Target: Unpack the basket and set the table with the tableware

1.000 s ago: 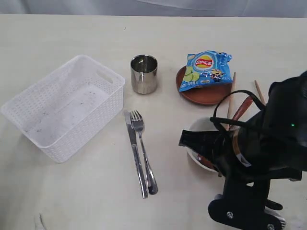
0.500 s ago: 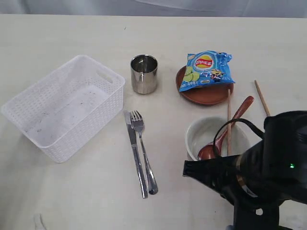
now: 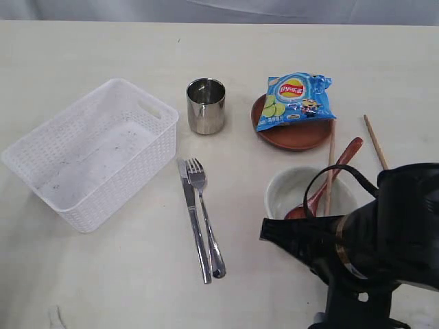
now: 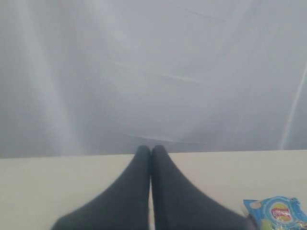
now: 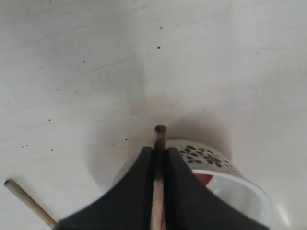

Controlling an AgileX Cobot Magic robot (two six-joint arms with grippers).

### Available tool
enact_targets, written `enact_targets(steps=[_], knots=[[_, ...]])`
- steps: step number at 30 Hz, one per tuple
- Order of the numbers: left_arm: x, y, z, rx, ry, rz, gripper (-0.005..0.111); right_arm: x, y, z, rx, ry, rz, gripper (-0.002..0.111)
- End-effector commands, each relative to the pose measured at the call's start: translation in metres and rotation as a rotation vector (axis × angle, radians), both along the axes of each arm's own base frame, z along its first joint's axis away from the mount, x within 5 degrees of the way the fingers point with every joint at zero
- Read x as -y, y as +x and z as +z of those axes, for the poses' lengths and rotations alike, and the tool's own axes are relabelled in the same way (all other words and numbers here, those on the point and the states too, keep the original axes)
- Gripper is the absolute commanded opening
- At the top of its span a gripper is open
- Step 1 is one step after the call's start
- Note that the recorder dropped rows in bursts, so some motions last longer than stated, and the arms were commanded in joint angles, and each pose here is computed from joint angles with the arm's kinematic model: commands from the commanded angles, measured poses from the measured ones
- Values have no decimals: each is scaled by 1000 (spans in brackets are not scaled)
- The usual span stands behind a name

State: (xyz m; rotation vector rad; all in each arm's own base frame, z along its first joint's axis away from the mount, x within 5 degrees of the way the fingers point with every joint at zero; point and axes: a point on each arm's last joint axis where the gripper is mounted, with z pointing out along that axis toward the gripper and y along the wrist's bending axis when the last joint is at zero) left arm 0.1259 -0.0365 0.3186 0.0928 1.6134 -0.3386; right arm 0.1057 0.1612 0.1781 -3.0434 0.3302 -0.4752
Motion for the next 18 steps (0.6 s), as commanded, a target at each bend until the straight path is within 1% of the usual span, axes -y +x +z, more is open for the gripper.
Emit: enact_targets(steps=[1,9,11,14,16,18], knots=[[1,-1,-1,1,2,-7,0,0,-1,0,-4,0,-16,0],[1,-1,-1,1,2,-7,0,1,-1,0,-8,10,-53,1],[1,-1,-1,1,2,-7,0,1,-1,0,-8,10,-53,8],[1,-1,-1,1,2,-7,0,1,-1,0,-8,13,-61,30],[1,-1,-1,1,2,-7,0,1,-1,0,-8,13,-61,43],[1,-1,-1,1,2,-7,0,1,-1,0,-9,12,-64,42]])
